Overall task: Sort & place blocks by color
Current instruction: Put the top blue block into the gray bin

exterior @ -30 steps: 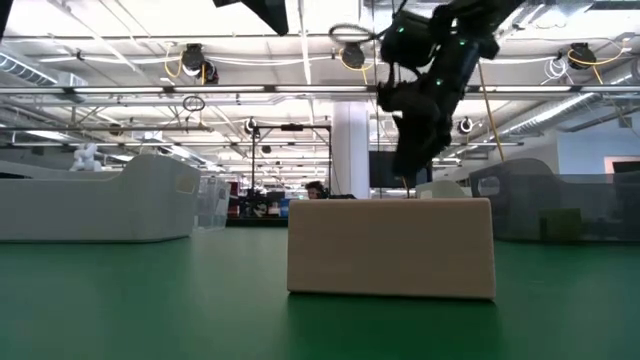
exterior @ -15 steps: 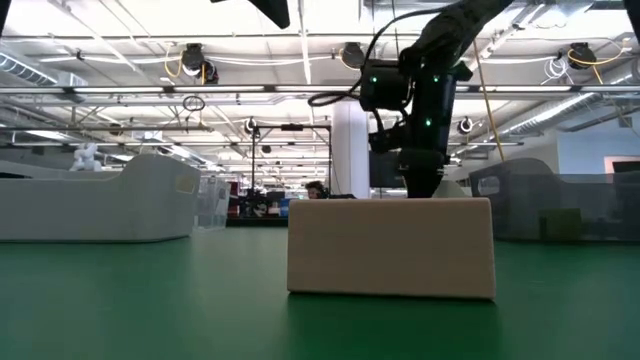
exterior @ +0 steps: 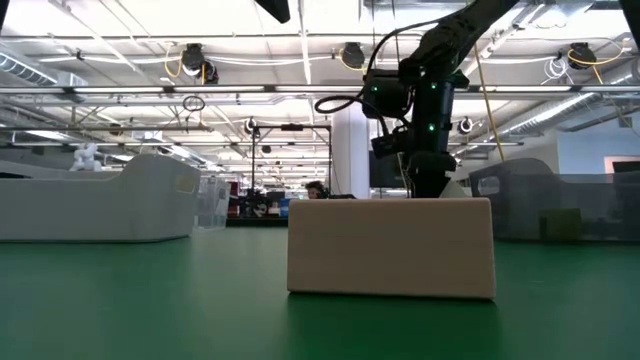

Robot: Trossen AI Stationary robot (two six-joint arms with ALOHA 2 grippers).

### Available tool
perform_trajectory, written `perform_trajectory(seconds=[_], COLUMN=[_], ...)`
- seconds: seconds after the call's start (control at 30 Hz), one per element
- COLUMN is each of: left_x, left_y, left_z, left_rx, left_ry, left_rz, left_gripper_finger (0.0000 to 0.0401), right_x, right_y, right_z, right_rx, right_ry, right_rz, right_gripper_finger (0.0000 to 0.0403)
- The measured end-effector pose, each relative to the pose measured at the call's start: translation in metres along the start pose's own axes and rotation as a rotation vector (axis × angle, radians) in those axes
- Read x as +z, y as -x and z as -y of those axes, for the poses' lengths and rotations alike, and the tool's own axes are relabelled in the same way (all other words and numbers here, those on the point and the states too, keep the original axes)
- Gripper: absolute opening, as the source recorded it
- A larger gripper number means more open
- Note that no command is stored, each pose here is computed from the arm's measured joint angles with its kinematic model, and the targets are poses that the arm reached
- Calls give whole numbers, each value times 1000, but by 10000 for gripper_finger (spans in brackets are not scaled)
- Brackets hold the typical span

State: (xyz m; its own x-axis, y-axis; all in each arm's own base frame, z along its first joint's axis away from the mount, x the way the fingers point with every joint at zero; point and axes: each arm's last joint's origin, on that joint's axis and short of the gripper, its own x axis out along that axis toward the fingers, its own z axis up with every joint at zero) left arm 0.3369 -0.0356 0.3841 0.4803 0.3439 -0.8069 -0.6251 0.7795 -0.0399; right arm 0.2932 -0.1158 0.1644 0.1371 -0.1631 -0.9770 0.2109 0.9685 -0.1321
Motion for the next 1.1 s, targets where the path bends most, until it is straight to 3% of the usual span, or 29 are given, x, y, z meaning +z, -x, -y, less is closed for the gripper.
perform_trajectory(seconds=[0.2, 0.4, 0.53, 1.1], left_x=[0, 0, 0, -1], left_y=[0, 0, 0, 1], left_z=[0, 0, 0, 2], left_rx=[0, 0, 1, -6], left_ry=[11, 9, 11, 11], left_rz=[0, 0, 0, 2], left_gripper_finger=[12, 12, 12, 12], right_x=[0, 3, 4, 0], right_y=[0, 8, 10, -25], right_z=[-2, -9, -13, -7], right_rx=[54, -33, -31, 36], right_ry=[41, 222, 323, 253], right_rz=[9, 41, 43, -85], right_gripper_finger=[272, 272, 272, 251])
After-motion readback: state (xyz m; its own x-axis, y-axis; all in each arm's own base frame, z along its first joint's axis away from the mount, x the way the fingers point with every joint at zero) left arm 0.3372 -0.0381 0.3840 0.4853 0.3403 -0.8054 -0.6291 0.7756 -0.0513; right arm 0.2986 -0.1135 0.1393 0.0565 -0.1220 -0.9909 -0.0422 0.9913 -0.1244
